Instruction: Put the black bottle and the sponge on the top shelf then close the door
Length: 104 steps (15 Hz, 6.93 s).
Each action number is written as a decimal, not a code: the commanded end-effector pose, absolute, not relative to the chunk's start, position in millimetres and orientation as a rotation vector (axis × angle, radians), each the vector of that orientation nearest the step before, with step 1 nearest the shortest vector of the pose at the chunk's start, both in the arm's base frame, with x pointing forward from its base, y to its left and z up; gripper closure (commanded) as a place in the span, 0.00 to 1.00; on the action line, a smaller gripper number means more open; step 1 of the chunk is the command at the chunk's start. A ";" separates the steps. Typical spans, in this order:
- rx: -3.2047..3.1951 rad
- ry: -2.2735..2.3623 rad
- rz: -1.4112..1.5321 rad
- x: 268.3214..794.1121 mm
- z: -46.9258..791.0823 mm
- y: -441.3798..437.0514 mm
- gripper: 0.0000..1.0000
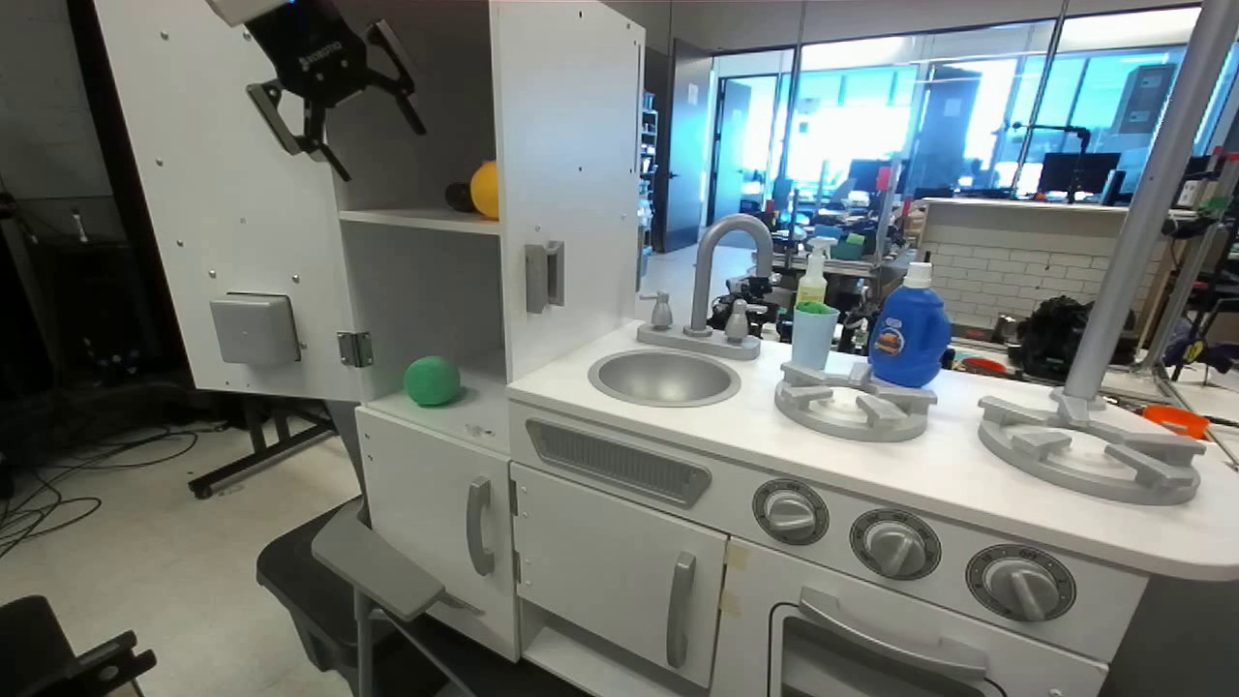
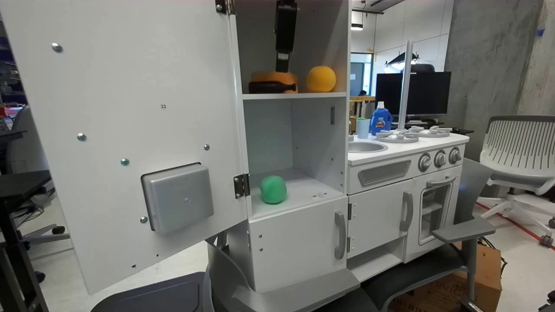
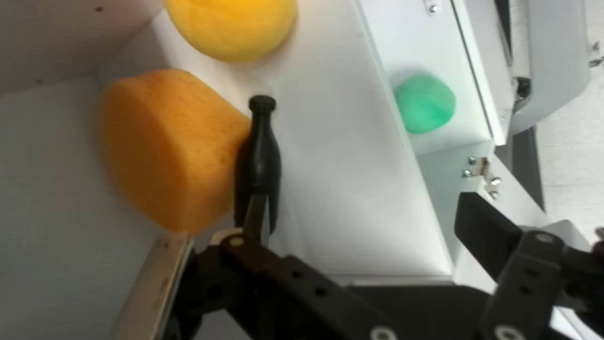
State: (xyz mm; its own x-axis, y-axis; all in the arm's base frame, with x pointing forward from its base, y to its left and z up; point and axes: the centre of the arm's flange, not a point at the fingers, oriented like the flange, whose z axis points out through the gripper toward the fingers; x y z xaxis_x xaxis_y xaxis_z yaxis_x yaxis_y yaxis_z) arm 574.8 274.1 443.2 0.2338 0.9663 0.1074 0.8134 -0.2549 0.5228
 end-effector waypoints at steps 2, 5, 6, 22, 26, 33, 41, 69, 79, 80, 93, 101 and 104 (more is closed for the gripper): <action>2.101 1.946 0.419 564.3 494.1 280.1 0.00; 2.036 2.090 0.338 557.7 521.8 290.4 0.00; 2.013 2.129 0.318 558.0 534.4 290.1 0.00; 1.966 2.072 0.475 558.0 684.3 335.2 0.00; 1.971 2.078 0.459 602.7 661.3 377.6 0.00; 1.903 2.282 0.395 604.7 699.1 380.4 0.00; 1.907 2.372 0.281 618.0 686.9 385.9 0.00; 1.547 2.652 -0.257 582.0 675.6 331.2 0.00; 1.426 2.565 -0.327 564.3 705.2 294.6 0.00; 1.410 2.570 -0.325 562.5 707.5 294.7 0.00; 1.555 2.315 -0.258 488.2 865.4 172.8 0.00; 1.496 2.463 -0.260 428.6 851.7 195.1 0.00; 1.555 2.441 -0.225 435.2 811.9 208.1 0.00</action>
